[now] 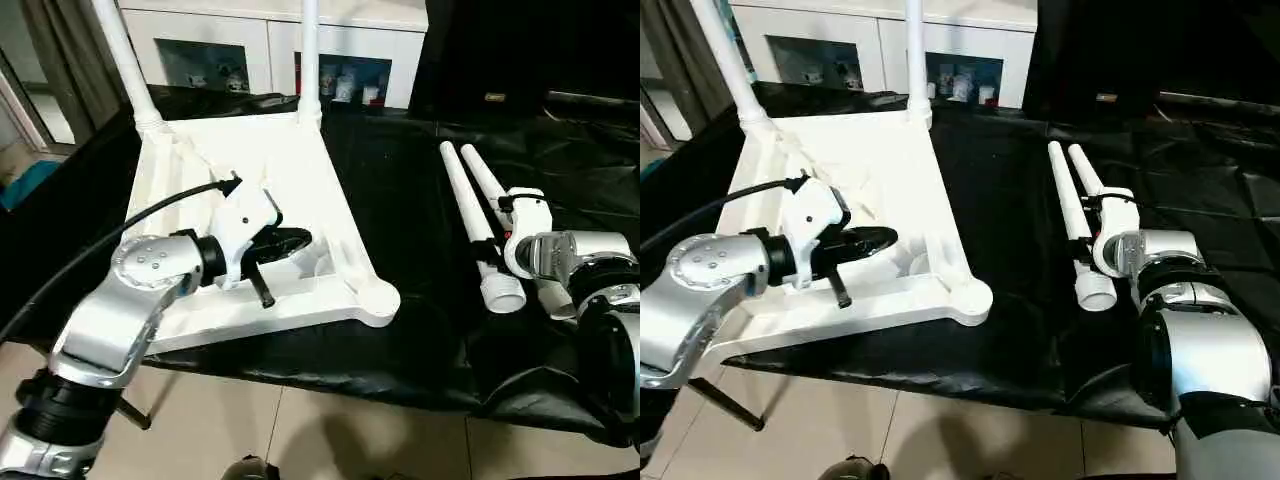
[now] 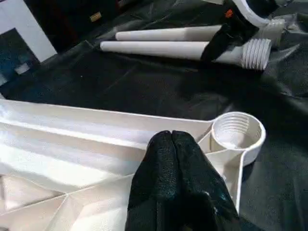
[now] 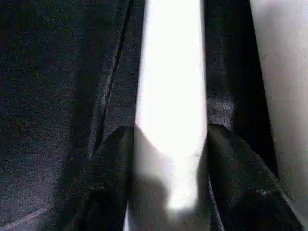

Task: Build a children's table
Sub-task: Pick table leg

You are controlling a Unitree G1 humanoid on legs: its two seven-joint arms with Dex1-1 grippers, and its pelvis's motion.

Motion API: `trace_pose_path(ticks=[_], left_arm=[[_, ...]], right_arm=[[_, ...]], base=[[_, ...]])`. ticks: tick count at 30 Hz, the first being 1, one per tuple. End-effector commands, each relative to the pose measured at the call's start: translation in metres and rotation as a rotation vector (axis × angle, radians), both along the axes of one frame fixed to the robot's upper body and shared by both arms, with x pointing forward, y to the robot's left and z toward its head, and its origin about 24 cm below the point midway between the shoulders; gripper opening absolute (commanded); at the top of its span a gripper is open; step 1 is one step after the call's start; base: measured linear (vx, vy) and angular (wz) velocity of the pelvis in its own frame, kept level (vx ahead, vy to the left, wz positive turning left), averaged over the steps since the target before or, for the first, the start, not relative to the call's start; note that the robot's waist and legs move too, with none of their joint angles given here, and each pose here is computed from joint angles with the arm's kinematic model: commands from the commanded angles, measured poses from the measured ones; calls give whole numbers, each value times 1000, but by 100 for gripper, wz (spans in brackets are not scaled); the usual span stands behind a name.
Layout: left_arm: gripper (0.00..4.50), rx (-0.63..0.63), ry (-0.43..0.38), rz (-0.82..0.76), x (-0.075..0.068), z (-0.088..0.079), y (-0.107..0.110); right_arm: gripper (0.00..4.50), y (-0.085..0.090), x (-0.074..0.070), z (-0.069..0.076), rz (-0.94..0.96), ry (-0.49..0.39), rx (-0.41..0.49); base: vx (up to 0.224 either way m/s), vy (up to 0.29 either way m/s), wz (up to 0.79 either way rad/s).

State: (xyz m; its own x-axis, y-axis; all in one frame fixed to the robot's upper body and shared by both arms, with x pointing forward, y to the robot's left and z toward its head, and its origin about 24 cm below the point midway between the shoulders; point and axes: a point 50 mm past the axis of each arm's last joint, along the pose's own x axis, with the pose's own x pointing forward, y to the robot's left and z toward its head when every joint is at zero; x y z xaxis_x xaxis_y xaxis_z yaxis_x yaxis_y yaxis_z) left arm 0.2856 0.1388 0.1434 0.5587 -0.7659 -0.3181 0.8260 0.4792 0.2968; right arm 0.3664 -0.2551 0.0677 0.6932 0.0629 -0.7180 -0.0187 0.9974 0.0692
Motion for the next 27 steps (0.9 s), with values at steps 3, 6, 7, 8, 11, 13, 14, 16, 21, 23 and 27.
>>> trace_pose_path(ticks=[3,6,7,8,11,13,14,16,21,23,27], left_arm=[[0,29,14,-46,-6,2,-1],[0,33,20,-55,-7,3,-2],[0,35,18,-55,-6,3,-2],[0,37,17,-55,-6,3,-1],[0,34,14,-45,-4,4,-1],[0,17,11,13,2,5,2],[0,14,9,32,4,5,2],[21,-17,-6,96,12,7,5],[69,-207,41,240,31,16,6],[93,-343,137,302,43,20,3],[120,-541,244,278,55,28,-14]], right_arm=[[191,0,0,2,3,19,6],[185,0,-1,0,6,26,5],[185,0,-1,-1,4,30,5],[185,1,-1,-1,1,30,8],[185,2,0,0,-17,11,27],[185,5,7,9,-52,-72,84],[185,6,9,12,-58,-97,102],[185,9,14,21,-54,-154,149],[185,23,25,41,30,-299,297],[184,35,26,50,106,-373,398],[184,59,8,68,285,-498,629]], base=[[0,0,0],[0,0,0],[0,0,0],[0,0,0],[0,0,0],[0,0,0],[0,0,0],[0,0,0],[0,0,0],[0,0,0],[0,0,0]])
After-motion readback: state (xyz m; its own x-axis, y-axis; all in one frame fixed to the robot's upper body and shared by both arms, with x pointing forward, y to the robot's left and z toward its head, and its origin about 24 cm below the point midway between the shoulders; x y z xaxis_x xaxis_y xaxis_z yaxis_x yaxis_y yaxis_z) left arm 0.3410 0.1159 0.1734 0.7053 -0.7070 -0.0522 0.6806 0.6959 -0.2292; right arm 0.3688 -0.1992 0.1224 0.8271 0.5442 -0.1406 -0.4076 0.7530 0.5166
